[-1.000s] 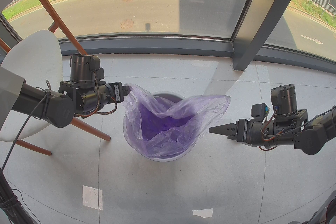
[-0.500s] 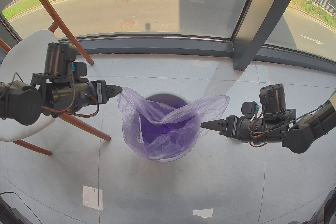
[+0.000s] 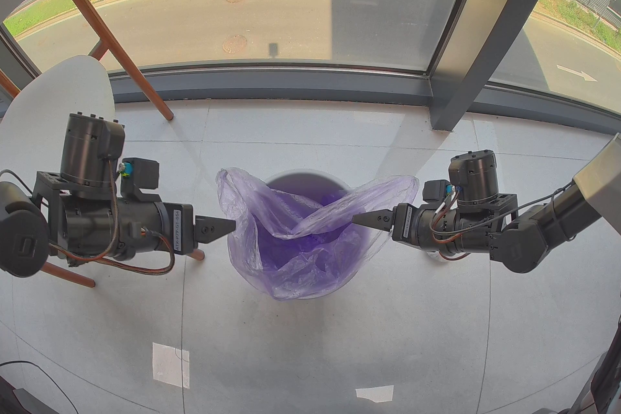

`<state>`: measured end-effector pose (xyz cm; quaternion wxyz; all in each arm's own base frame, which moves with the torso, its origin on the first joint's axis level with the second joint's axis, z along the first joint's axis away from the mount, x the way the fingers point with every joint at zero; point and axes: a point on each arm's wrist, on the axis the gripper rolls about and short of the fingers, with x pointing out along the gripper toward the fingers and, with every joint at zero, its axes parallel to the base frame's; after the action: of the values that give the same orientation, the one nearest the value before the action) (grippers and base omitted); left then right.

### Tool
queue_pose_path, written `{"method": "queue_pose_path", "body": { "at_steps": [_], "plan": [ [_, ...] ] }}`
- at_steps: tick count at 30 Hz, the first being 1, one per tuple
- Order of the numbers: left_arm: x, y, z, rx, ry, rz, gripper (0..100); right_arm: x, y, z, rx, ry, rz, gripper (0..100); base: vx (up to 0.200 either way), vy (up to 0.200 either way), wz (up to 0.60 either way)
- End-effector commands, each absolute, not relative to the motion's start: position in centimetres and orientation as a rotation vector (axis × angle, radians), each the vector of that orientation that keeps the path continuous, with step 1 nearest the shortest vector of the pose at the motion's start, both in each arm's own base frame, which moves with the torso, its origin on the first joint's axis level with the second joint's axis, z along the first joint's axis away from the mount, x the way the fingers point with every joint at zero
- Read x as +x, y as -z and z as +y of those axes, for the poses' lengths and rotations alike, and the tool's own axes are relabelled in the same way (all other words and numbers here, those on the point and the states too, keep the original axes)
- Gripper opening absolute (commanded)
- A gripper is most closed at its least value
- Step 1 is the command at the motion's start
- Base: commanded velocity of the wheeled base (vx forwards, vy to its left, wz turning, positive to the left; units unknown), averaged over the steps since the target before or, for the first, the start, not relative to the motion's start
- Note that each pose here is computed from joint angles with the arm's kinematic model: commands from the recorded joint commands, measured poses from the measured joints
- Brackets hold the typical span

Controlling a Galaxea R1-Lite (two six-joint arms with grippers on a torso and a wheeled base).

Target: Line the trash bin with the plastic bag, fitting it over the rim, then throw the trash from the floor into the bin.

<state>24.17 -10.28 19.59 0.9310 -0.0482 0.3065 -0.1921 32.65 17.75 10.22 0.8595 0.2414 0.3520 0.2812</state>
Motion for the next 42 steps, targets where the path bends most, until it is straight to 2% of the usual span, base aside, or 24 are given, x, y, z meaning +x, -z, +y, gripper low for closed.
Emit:
{"method": "queue_pose_path", "body": {
  "at_steps": [1,3,4,13,24,25,30,42],
  "plan": [
    [25.0,-17.0,-12.1,-0.069,0.432,0.722,100,33.8,-9.0,18.4,0.505,-0.583,0.752,100,0.0,0.0,0.0],
    [25.5,-16.4,-12.4,-0.06,0.432,0.741,100,33.9,-8.7,18.4,0.503,-0.576,0.759,100,0.0,0.0,0.0],
    [25.9,-16.0,-12.6,-0.058,0.43,0.751,100,34.0,-8.6,18.4,0.502,-0.572,0.756,0,0.0,0.0,0.0],
    [29.4,-13.9,-15.5,-0.035,0.446,0.795,100,33.7,-8.7,18.5,0.509,-0.576,0.704,0,0.0,0.0,0.0],
    [31.3,-11.8,-16.2,-0.004,0.384,0.829,100,33.6,-9.3,18.3,0.51,-0.569,0.684,0,0.0,0.0,0.0],
    [31.4,-11.8,-16.2,-0.005,0.384,0.826,0,33.6,-9.3,18.3,0.51,-0.568,0.684,0,0.0,0.0,0.0],
    [31.6,-12.0,-15.6,-0.007,0.363,0.822,0,33.3,-9.3,18.2,0.507,-0.565,0.687,0,0.0,0.0,0.0],
    [27.7,-10.4,-13.0,0.053,0.246,0.886,0,30.7,-7.6,16.4,0.473,-0.527,0.778,0,0.0,0.0,0.0]
  ]
}}
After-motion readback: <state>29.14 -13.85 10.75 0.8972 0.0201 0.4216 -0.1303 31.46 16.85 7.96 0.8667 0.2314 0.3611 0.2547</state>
